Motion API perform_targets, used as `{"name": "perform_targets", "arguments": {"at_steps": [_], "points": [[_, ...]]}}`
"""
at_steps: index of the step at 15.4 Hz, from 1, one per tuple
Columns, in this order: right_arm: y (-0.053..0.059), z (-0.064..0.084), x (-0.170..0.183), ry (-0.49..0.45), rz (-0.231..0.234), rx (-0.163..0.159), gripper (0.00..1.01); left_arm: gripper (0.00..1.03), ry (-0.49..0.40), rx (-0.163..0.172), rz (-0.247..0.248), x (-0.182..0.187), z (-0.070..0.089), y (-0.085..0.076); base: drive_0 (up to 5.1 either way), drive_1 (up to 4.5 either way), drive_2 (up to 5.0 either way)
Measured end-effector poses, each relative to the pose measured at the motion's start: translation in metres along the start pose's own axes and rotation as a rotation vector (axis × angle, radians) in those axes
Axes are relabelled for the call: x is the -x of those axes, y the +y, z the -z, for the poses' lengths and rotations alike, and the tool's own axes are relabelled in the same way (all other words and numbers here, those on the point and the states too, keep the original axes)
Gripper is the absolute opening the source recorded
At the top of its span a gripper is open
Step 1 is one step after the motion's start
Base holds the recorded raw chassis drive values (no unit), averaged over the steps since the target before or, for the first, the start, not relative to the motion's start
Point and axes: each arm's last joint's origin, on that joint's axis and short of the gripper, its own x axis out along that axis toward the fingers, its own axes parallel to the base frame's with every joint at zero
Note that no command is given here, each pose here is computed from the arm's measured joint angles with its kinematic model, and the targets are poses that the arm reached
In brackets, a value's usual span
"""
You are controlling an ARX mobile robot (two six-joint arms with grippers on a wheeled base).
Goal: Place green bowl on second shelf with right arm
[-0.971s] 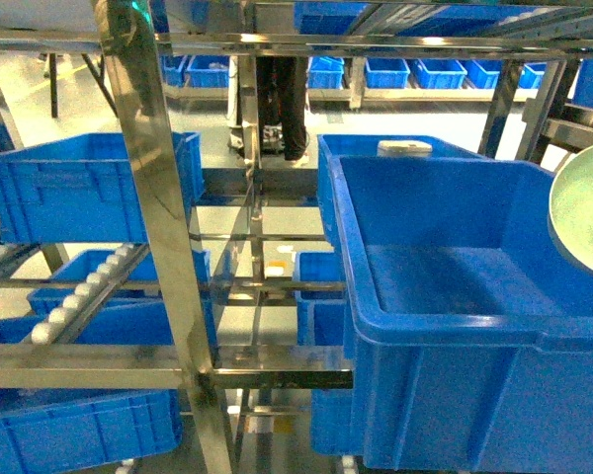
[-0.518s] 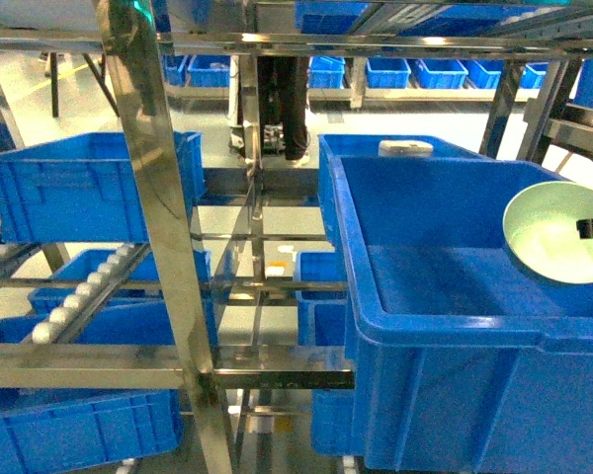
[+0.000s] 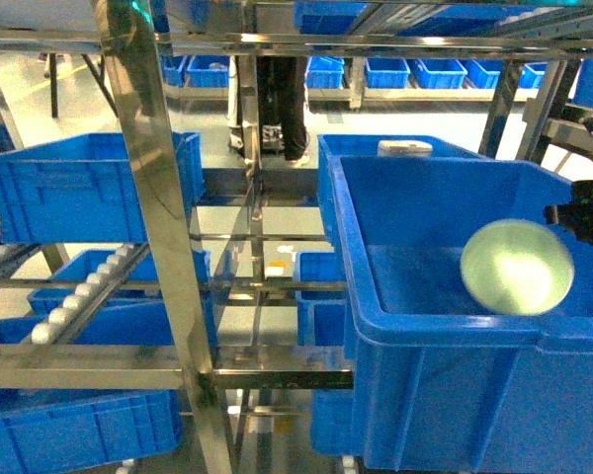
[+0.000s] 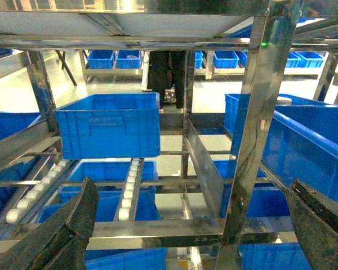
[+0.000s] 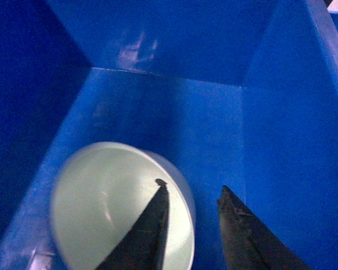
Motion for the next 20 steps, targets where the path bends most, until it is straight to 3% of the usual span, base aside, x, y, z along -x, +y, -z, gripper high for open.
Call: {"name": "perform_targets", "arguments": {"at_steps": [3, 6, 7, 9, 10, 14, 17, 20], "points": [[0.003, 0.002, 0.0, -0.019, 0.003, -0.029, 0.64, 0.98, 0.0, 0.0, 0.0, 0.0, 0.0, 0.0, 0.0, 0.0, 0.0], [0.009, 0.012, 0.005, -0.014, 0.008, -0.062, 0.94, 0.98, 0.0, 0.0, 0.0, 0.0, 0.0, 0.0, 0.0, 0.0, 0.0], [0.016, 0.011, 0.016, -0.043, 0.008, -0.072, 1.0, 0.98, 0.0, 0.0, 0.0, 0.0, 0.0, 0.0, 0.0, 0.0, 0.0], [0.032, 0.001, 0.046, -0.142, 0.01, -0.056, 0.98, 0.98, 0.0, 0.0, 0.0, 0.0, 0.0, 0.0, 0.0, 0.0, 0.0], [0.037, 0.002, 0.057, -0.147, 0.009, -0.052, 0.98, 0.98, 0.0, 0.0, 0.0, 0.0, 0.0, 0.0, 0.0, 0.0, 0.0], [0.059, 0.032, 0.135, -0.186, 0.011, -0.068, 0.98, 0.98, 0.0, 0.0, 0.0, 0.0, 0.0, 0.0, 0.0, 0.0, 0.0], [0.073, 0.043, 0.197, -0.231, 0.003, -0.082, 0.98, 0.98, 0.0, 0.0, 0.0, 0.0, 0.0, 0.0, 0.0, 0.0, 0.0], [0.085, 0.057, 0.266, -0.291, -0.011, -0.074, 0.98, 0.98, 0.0, 0.0, 0.0, 0.0, 0.0, 0.0, 0.0, 0.0, 0.0]]}}
